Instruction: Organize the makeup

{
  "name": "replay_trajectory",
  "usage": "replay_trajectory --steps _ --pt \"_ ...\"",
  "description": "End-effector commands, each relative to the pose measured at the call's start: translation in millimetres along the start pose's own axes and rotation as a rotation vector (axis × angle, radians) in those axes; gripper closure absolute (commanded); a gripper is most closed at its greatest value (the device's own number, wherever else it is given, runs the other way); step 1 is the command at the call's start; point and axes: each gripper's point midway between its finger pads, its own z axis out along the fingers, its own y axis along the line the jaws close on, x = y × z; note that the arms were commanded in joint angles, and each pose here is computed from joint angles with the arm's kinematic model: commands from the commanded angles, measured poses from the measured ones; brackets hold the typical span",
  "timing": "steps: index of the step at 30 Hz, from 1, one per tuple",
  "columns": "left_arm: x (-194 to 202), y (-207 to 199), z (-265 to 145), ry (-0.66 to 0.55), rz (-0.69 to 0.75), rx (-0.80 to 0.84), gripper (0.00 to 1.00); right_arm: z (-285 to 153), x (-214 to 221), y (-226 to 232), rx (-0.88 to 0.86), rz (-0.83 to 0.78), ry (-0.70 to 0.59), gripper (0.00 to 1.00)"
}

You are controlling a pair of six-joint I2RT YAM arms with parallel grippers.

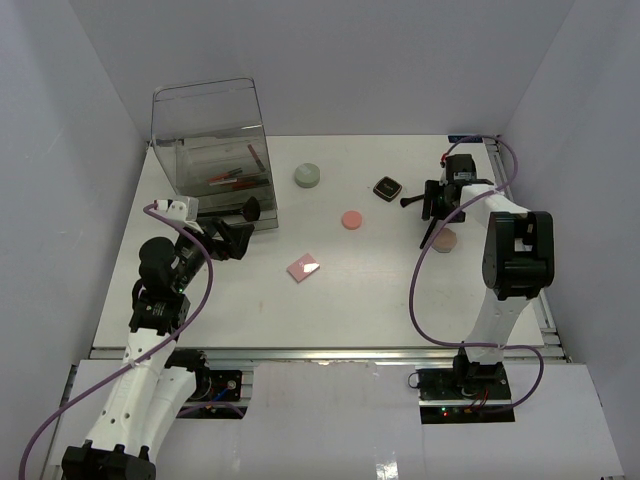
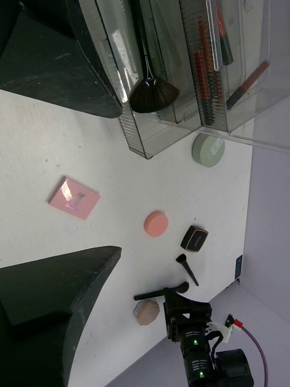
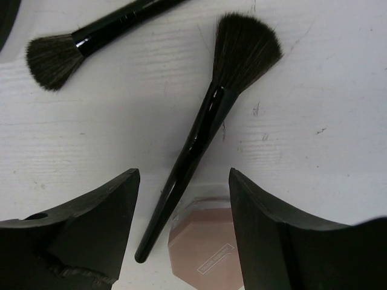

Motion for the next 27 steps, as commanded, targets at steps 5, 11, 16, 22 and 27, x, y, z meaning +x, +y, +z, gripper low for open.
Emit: replay_trajectory --steps 5,11,16,22,27 --pt "-8 2 -3 -0.025 0.019 -0.012 0.02 12 16 3 0.047 -0.009 0.033 0.41" --pt "-4 4 -4 -0.009 0.011 -0.025 0.02 17 27 8 0.052 -0.041 0.045 0.58" --pt "-4 4 -5 -0.012 0.014 -0.026 0.02 24 31 17 0.043 -0.068 0.056 0.70" --pt "-4 6 -5 -0.011 0.012 -0.036 0.02 21 23 39 -0.022 -0.109 0.031 0.84" --pt "-4 6 -5 -0.012 0.014 -0.037 0.02 -3 7 68 -0.119 -0.185 -0.072 0.90"
